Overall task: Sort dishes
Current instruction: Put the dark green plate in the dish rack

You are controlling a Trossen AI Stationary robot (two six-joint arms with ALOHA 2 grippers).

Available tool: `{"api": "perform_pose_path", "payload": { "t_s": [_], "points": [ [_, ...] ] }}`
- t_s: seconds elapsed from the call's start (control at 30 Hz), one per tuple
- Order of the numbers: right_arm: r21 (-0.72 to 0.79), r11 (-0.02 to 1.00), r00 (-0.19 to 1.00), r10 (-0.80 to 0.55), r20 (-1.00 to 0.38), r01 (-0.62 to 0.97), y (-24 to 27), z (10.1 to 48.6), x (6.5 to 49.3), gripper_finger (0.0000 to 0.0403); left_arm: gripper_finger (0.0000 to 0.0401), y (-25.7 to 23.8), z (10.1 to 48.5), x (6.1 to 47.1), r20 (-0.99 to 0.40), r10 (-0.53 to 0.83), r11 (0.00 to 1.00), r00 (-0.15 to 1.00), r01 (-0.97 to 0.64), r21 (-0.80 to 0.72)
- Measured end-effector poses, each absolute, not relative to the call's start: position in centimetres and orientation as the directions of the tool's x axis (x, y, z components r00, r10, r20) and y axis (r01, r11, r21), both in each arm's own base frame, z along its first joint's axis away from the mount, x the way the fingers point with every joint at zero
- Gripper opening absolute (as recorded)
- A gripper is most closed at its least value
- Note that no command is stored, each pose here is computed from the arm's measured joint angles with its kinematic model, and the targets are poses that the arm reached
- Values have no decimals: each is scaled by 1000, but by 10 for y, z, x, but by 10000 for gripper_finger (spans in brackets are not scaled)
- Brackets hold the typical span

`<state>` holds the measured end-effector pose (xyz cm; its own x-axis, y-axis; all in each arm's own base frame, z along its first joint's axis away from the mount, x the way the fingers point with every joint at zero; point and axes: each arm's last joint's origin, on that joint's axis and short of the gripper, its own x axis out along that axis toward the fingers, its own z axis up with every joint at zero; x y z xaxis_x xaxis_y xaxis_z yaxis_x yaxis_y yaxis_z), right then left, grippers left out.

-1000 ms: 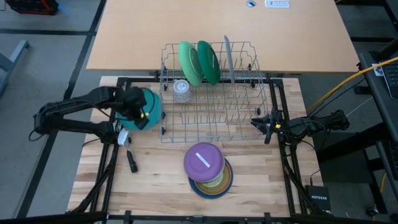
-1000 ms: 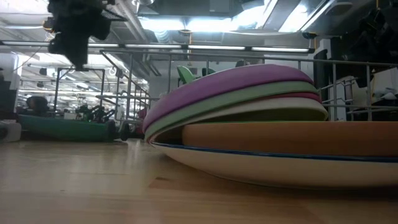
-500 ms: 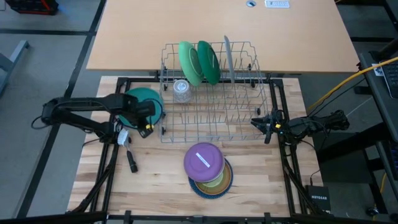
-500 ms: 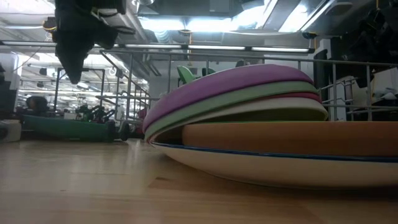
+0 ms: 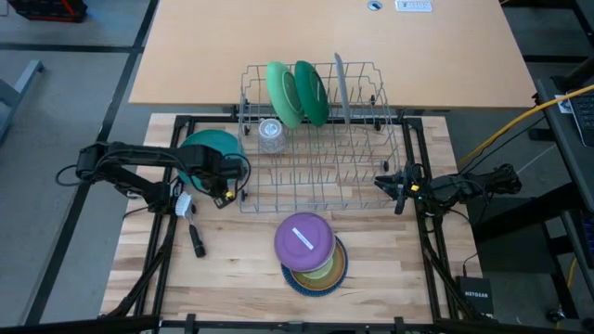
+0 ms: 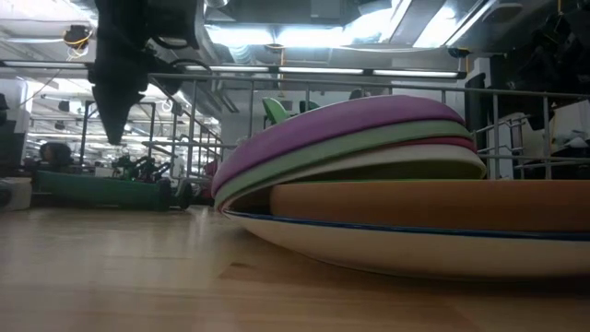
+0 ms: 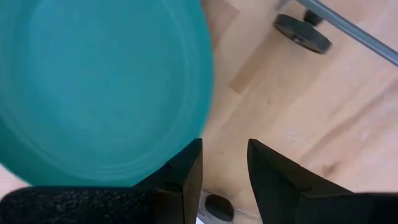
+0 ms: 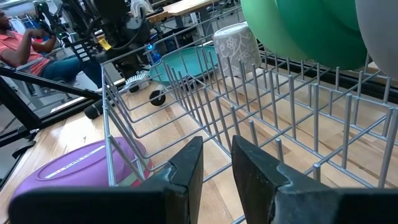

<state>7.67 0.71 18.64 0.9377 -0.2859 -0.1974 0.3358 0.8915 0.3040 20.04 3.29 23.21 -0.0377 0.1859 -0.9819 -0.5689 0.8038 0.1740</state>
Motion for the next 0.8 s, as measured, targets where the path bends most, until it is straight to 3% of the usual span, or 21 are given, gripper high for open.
{"api": "perform_pose_path", "payload": {
  "t_s": [0.8],
  "points": [
    [304,892,938,-286,-197,335,7,187,77,88,116,34,224,205,-975,224,788,4,-589,179]
  ]
}}
